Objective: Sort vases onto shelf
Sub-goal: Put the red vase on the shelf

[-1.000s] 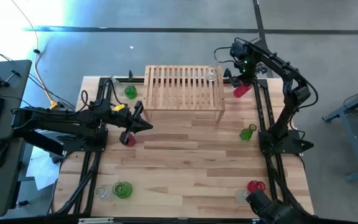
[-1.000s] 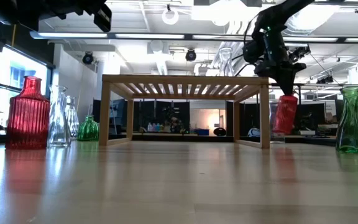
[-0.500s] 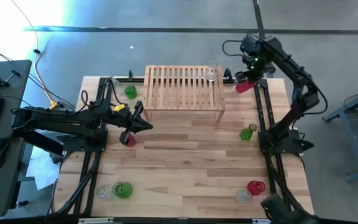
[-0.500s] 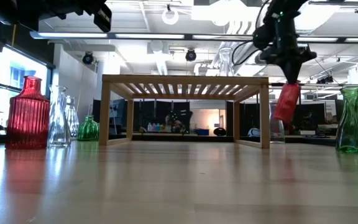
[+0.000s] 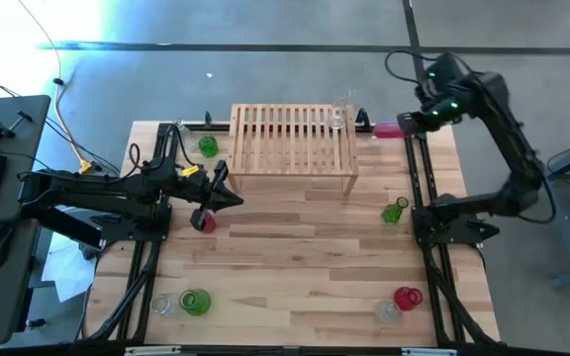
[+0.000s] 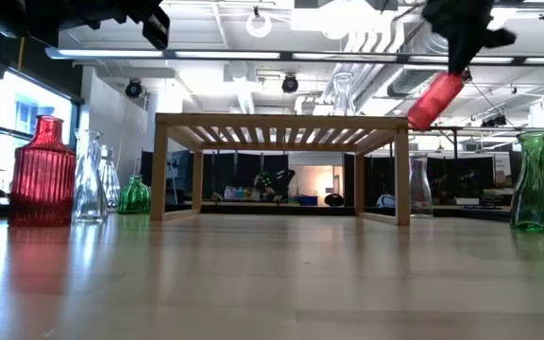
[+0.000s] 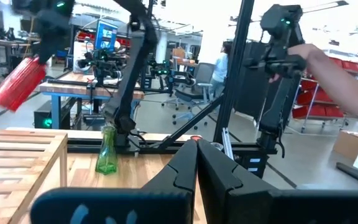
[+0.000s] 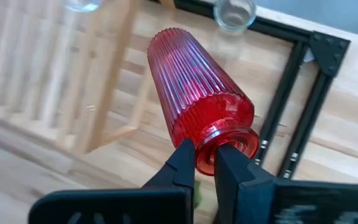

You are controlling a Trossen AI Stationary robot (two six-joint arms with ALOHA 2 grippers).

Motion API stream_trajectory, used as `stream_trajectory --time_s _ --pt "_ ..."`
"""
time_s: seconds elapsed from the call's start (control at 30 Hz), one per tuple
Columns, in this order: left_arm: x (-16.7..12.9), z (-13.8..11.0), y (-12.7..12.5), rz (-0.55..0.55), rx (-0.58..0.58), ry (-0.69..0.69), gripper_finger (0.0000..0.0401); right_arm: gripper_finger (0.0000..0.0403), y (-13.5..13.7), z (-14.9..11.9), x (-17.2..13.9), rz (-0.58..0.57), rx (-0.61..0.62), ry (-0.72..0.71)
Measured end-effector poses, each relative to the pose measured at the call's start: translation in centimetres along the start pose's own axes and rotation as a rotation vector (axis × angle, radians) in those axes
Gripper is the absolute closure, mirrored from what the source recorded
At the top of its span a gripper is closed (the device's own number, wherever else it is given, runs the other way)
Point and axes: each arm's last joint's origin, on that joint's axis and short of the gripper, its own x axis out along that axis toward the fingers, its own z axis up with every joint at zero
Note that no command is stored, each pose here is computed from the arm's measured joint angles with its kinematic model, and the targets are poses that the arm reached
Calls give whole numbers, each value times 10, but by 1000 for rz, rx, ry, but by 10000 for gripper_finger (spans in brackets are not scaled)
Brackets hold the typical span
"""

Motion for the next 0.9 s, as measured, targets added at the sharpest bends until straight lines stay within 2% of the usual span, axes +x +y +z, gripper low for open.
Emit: stream_trajectory --time_s 0.2,0.37,0.57,0.67,0.9 --pt "0 0 2 55 -12 -10 396 396 -8 -28 -30 39 41 -118" --pt "0 0 3 83 -15 -14 396 396 -9 -46 -45 75 13 -183" --pt "0 -1 3 88 -17 5 396 396 -11 -69 -66 83 -54 -348" --pt "0 -2 4 89 7 16 396 398 -11 -81 -78 113 -124 -449" --pt "0 0 3 87 29 -7 396 400 -15 -131 -103 155 -238 -631"
